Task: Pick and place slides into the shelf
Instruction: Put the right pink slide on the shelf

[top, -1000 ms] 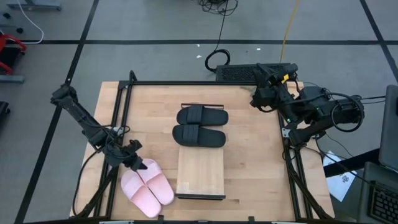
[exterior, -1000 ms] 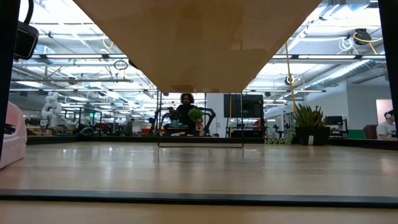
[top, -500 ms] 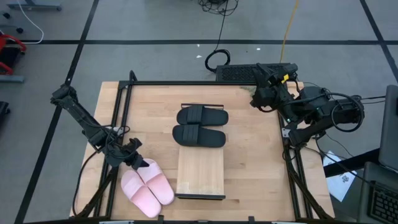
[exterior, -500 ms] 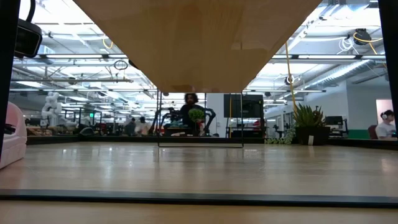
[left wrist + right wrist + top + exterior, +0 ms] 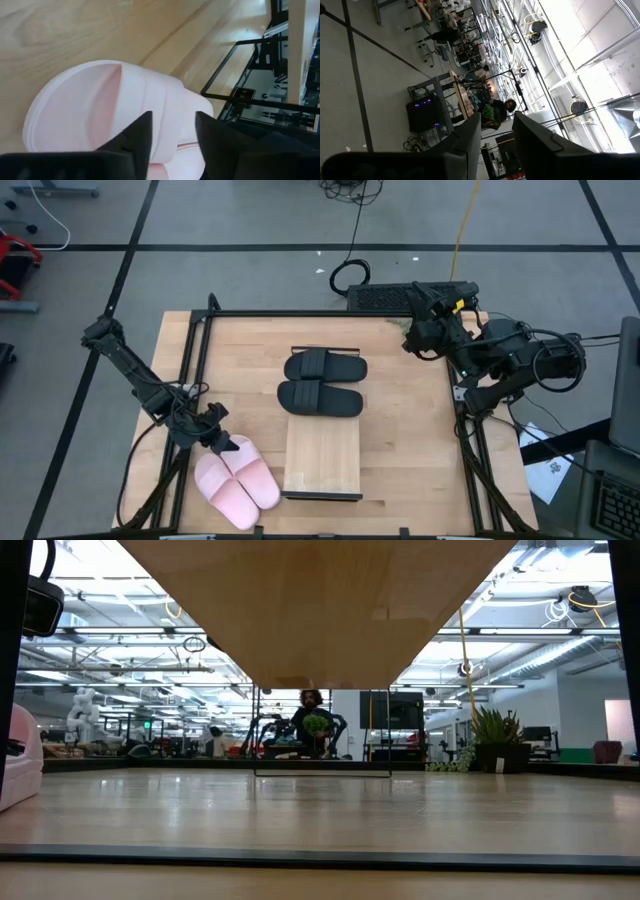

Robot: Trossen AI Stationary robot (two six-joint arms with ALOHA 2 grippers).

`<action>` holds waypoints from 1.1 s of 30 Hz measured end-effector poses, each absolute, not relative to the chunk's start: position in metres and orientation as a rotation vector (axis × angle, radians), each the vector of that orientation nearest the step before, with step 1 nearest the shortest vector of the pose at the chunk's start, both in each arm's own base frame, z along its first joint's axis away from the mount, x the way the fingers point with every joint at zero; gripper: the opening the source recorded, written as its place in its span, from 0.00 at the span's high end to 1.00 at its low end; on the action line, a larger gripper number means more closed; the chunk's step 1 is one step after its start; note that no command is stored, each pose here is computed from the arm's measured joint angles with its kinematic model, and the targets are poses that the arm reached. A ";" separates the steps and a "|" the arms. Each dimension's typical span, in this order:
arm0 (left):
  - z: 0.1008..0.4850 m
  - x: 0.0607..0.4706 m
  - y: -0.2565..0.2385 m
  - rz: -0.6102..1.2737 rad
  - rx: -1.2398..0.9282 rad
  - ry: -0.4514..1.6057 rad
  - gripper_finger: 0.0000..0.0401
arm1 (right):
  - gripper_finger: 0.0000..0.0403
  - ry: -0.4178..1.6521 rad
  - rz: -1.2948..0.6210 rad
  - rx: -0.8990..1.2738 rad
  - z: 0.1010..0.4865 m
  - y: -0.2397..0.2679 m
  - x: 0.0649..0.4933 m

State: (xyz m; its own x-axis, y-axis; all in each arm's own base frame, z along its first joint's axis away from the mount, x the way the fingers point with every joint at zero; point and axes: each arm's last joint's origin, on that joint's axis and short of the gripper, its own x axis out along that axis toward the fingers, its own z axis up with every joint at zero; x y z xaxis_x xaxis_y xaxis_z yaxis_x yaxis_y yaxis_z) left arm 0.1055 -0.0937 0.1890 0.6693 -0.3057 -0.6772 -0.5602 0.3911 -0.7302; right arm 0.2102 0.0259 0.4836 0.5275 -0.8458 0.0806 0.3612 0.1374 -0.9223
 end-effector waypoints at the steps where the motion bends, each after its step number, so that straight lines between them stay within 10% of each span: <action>1: 0.189 0.105 -0.094 0.189 -1.203 0.883 0.59 | 0.73 0.533 -0.935 -1.114 0.484 0.026 0.210; 33: 0.148 0.103 -0.093 0.136 -1.353 0.881 0.53 | 0.73 0.530 -0.936 -1.107 0.483 0.026 0.210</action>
